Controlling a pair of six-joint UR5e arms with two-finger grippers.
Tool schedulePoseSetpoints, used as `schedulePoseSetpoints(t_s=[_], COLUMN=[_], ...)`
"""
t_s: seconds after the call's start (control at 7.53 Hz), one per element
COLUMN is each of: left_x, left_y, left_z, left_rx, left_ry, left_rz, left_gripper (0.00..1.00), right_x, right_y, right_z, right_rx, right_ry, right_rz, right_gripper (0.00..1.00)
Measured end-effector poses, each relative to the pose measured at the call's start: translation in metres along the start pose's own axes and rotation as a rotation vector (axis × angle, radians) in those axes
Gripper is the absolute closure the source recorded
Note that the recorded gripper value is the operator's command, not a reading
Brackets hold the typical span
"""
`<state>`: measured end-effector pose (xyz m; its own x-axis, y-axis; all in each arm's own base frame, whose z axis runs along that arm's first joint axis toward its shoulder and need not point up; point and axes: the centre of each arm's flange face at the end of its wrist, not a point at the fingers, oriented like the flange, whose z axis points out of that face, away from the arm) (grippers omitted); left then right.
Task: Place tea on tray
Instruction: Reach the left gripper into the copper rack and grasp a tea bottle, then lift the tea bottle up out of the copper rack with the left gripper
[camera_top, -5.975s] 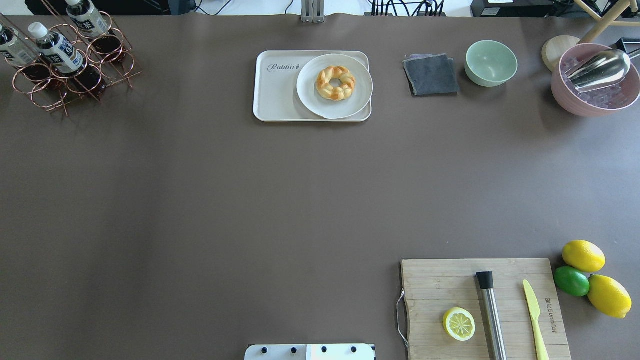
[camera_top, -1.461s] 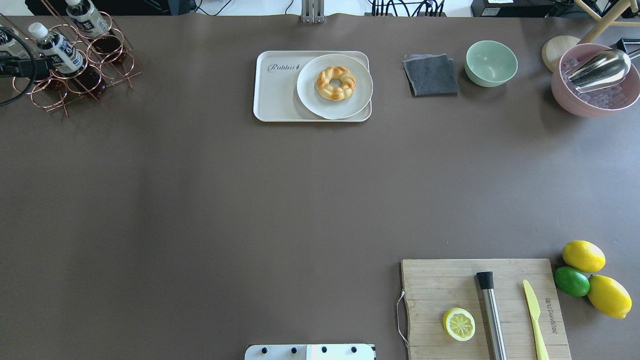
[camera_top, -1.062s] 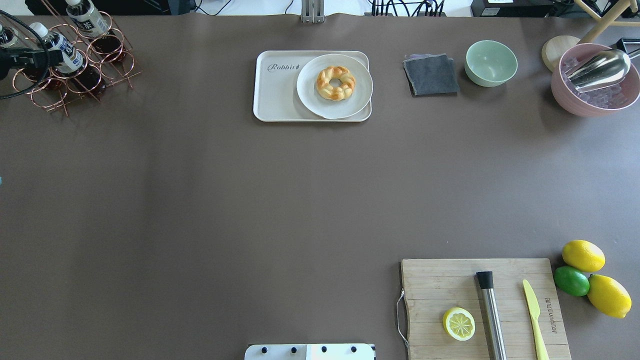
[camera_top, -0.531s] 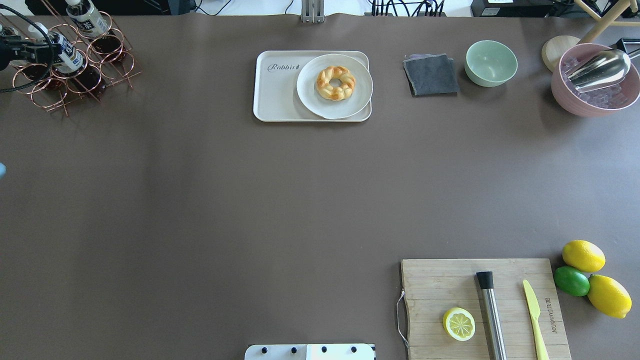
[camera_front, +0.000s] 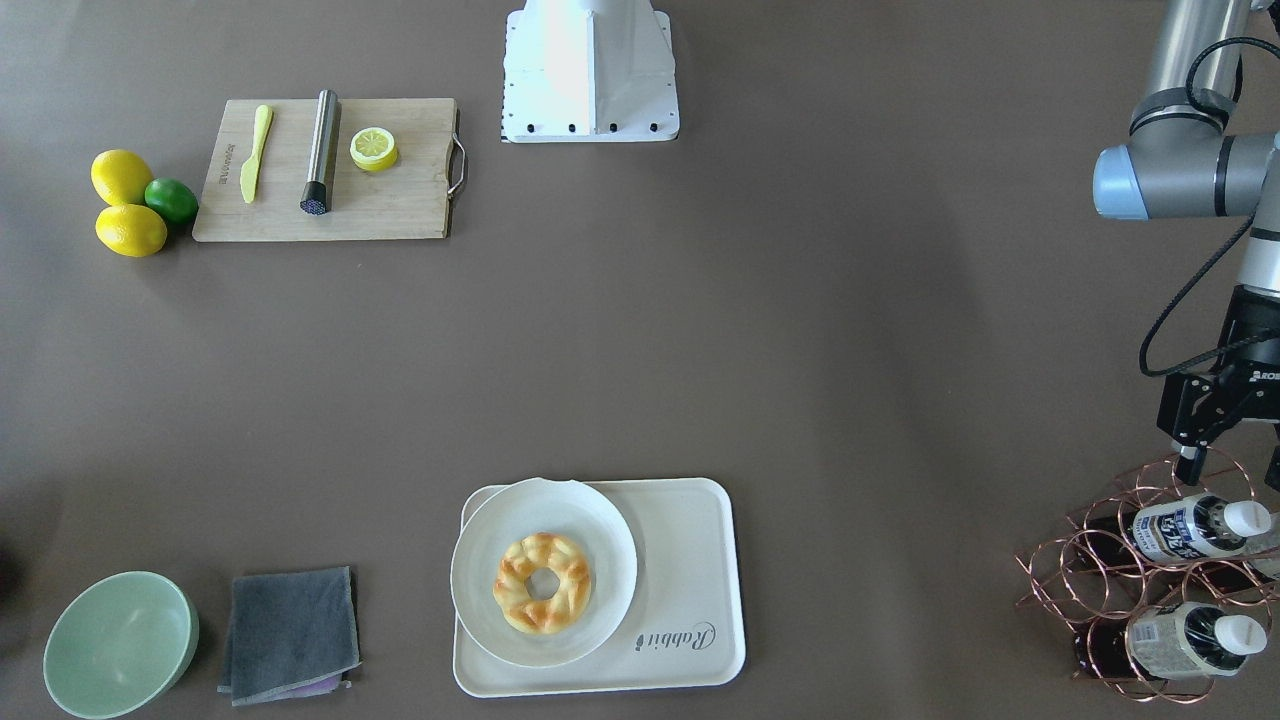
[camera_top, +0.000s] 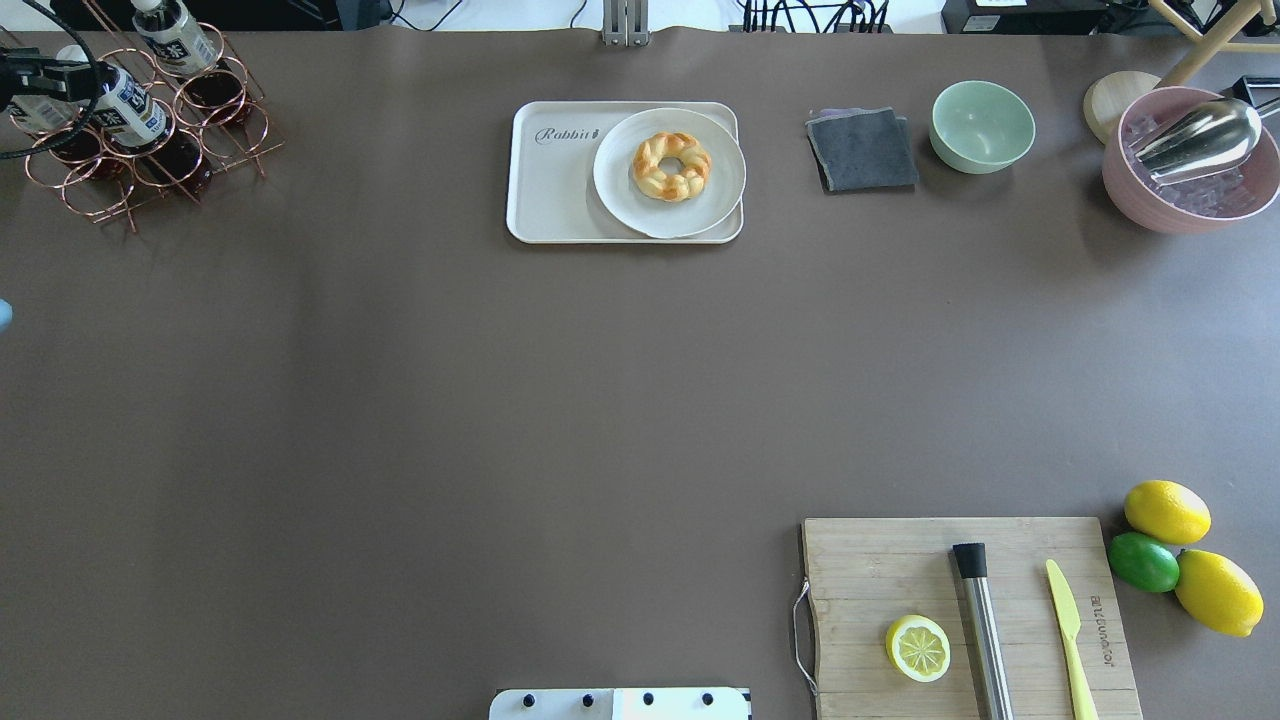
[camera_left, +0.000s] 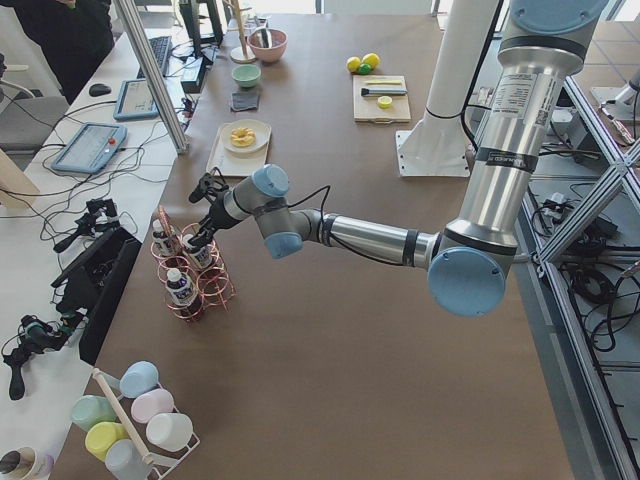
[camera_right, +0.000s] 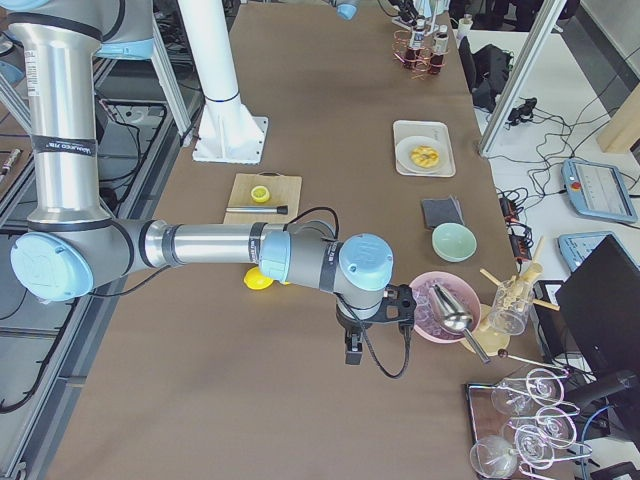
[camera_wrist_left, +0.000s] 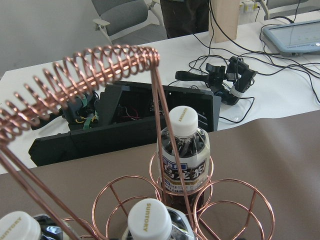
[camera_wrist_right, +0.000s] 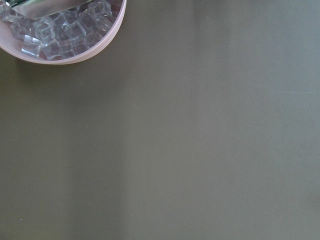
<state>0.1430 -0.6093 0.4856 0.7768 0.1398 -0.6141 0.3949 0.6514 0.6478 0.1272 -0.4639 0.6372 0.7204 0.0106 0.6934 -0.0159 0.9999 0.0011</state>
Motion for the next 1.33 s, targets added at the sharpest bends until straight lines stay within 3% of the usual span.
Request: schedulePoseSetpoints(t_s=[1.33], left_x=[-0.002], left_y=[-0.013], left_z=[0.019], left_rx=[-0.005], left_ry=[-0.008], left_rz=[-0.013], left_gripper=[0.34], right_x=[0.0], right_y=[0.0], right_z=[0.0], right_rx=[0.0], right_ry=[0.001], right_rz=[0.011], right_gripper=[0.0])
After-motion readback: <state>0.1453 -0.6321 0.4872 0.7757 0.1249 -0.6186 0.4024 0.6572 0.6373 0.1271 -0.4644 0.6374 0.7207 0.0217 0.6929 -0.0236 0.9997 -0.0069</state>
